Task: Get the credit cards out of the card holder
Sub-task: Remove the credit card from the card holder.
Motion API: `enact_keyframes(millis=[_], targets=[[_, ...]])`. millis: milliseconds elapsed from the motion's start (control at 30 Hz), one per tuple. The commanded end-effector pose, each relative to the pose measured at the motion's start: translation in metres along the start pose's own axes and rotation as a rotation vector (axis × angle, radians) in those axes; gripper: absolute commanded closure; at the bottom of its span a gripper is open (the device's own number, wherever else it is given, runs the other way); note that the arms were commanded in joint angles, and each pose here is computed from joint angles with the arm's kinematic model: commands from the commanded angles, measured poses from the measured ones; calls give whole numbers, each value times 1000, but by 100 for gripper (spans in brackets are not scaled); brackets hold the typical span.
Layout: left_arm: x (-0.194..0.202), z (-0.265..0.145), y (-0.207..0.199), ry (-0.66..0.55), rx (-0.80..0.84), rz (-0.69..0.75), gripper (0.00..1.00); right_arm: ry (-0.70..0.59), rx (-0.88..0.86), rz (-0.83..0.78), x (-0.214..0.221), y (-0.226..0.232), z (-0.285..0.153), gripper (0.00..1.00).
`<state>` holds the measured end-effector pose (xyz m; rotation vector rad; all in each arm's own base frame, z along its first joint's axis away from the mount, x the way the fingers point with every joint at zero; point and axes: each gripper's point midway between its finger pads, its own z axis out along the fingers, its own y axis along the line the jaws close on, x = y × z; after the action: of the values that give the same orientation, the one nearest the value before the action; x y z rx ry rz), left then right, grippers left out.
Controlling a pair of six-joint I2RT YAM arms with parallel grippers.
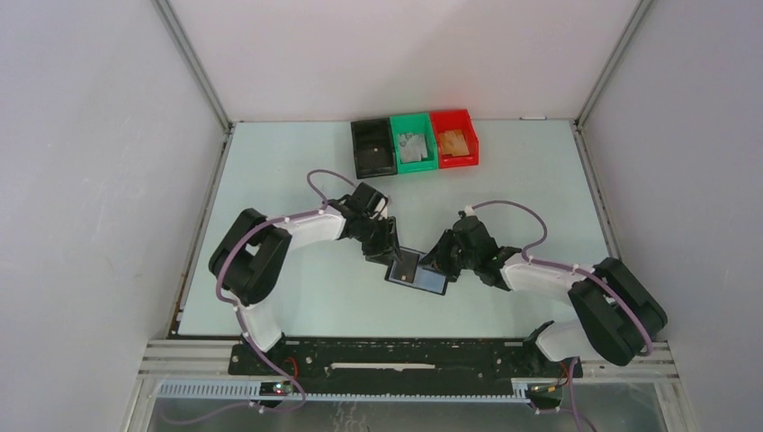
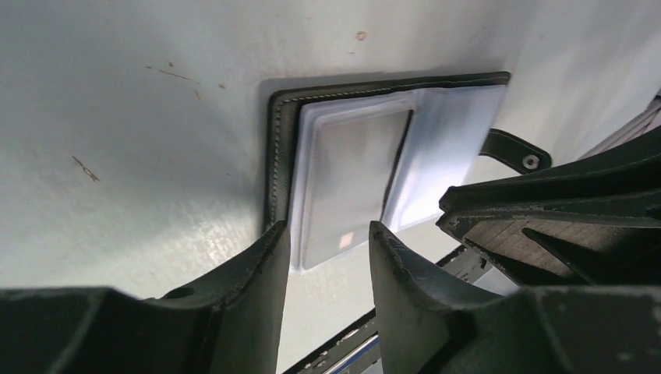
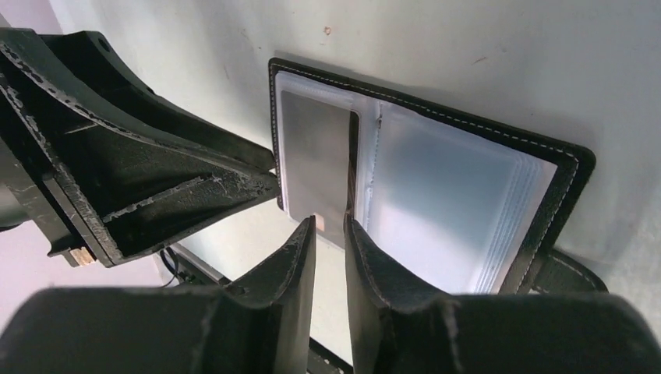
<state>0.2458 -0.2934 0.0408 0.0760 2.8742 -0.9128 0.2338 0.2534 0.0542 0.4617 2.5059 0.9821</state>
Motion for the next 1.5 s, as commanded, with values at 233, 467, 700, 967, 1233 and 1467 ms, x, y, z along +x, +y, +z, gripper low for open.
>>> enact_keyframes(millis=[233, 467, 700, 967, 1233, 1467], targets=[[7, 11, 12, 21, -21, 17, 61, 20, -31, 101, 8, -7, 23, 73], [11, 12, 8, 24, -11, 29, 67, 25, -7, 122, 12, -18, 28, 76], [16, 17, 6, 42, -10, 36, 69, 29, -21, 137, 11, -19, 28, 77], [19, 21, 0, 57, 4, 47, 72, 25, -26, 148, 8, -24, 24, 78], [20, 25, -2, 62, -3, 52, 71, 34, -22, 146, 10, -26, 25, 78], [25, 31, 5, 82, -28, 40, 100, 41, -63, 191, 12, -25, 18, 78]])
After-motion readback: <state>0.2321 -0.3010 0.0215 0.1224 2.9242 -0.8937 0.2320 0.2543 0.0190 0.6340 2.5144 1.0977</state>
